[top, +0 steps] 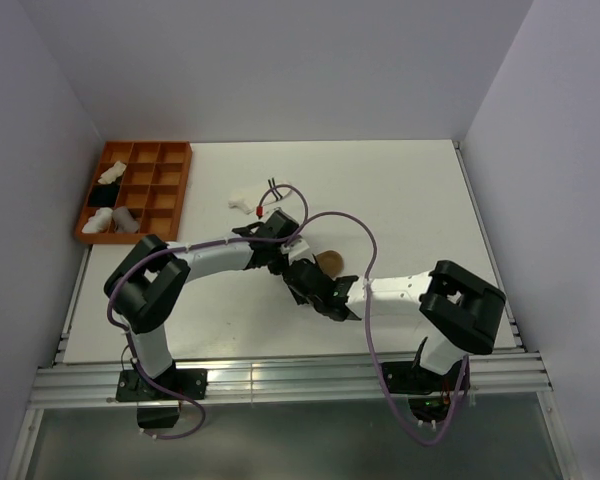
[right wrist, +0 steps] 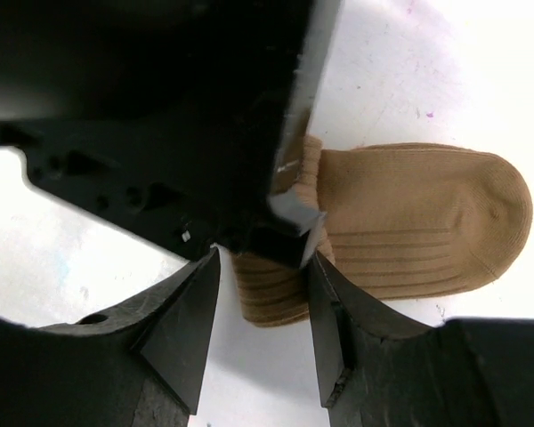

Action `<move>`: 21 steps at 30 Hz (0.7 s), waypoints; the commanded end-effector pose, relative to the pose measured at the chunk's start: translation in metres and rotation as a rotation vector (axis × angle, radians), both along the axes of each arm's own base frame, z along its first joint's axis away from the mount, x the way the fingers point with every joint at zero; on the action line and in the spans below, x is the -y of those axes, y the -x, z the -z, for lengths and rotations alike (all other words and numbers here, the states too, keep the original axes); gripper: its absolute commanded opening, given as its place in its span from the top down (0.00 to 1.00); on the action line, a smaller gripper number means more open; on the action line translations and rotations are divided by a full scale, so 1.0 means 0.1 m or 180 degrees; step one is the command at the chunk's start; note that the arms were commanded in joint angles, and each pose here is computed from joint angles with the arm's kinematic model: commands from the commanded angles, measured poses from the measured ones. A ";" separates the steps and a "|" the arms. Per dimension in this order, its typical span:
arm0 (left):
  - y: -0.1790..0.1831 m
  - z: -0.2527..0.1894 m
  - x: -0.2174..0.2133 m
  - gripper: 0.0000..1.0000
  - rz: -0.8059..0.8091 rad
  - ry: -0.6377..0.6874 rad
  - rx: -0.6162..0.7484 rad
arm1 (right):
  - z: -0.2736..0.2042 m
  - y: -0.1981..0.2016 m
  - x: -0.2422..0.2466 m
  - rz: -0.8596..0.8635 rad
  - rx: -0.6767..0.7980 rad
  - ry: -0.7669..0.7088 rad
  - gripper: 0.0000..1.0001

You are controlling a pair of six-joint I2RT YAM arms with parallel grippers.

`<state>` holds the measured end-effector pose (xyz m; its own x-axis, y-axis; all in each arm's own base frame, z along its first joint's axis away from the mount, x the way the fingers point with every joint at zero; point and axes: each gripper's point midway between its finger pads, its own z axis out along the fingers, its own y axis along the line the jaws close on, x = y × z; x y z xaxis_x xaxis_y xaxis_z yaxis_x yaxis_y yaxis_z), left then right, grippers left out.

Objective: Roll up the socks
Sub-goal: Roll the sock at the center of the board.

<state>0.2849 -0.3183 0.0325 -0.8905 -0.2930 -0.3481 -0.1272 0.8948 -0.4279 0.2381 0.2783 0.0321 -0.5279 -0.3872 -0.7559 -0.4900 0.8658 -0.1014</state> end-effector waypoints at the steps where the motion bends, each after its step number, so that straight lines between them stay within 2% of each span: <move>1: 0.18 0.23 -0.18 0.97 0.0107 -0.0361 -0.0225 | 0.34 0.14 0.16 0.0044 -0.0315 0.0418 0.50; 7: 0.19 0.18 -0.17 0.94 0.0098 -0.0312 -0.0211 | 0.50 0.19 0.21 0.0157 -0.0481 0.0567 0.61; 9: 0.19 0.18 -0.19 0.94 0.0072 -0.0292 -0.0229 | 0.53 0.20 0.22 0.0179 -0.0508 0.0614 0.72; 11: 0.18 0.16 -0.21 0.90 0.0042 -0.0278 -0.0221 | 0.53 0.19 0.22 0.0198 -0.0518 0.0623 0.93; 12: 0.16 0.15 -0.23 0.88 0.0007 -0.0267 -0.0217 | 0.54 0.21 0.20 0.0157 -0.0549 0.0604 0.96; 15: 0.16 0.13 -0.32 0.75 -0.0085 -0.0254 -0.0198 | 0.51 0.28 0.14 -0.0001 -0.0684 0.0424 1.00; 16: 0.13 0.06 -0.32 0.65 -0.0109 -0.0192 -0.0143 | 0.50 0.28 0.13 -0.0031 -0.0722 0.0346 1.00; 19: 0.10 -0.03 -0.41 0.45 -0.0240 -0.0115 -0.0061 | 0.46 0.30 0.14 -0.0076 -0.0892 0.0086 1.00; 21: 0.07 -0.07 -0.46 0.38 -0.0328 -0.0073 -0.0015 | 0.39 0.26 0.15 -0.0059 -0.0947 -0.0094 1.00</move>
<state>0.2848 -0.2881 0.0324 -0.8729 -0.3569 -0.3326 -0.1972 0.8817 -0.4286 0.2458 0.2872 0.0291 -0.5823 -0.3538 -0.7319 -0.4880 0.8722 -0.0333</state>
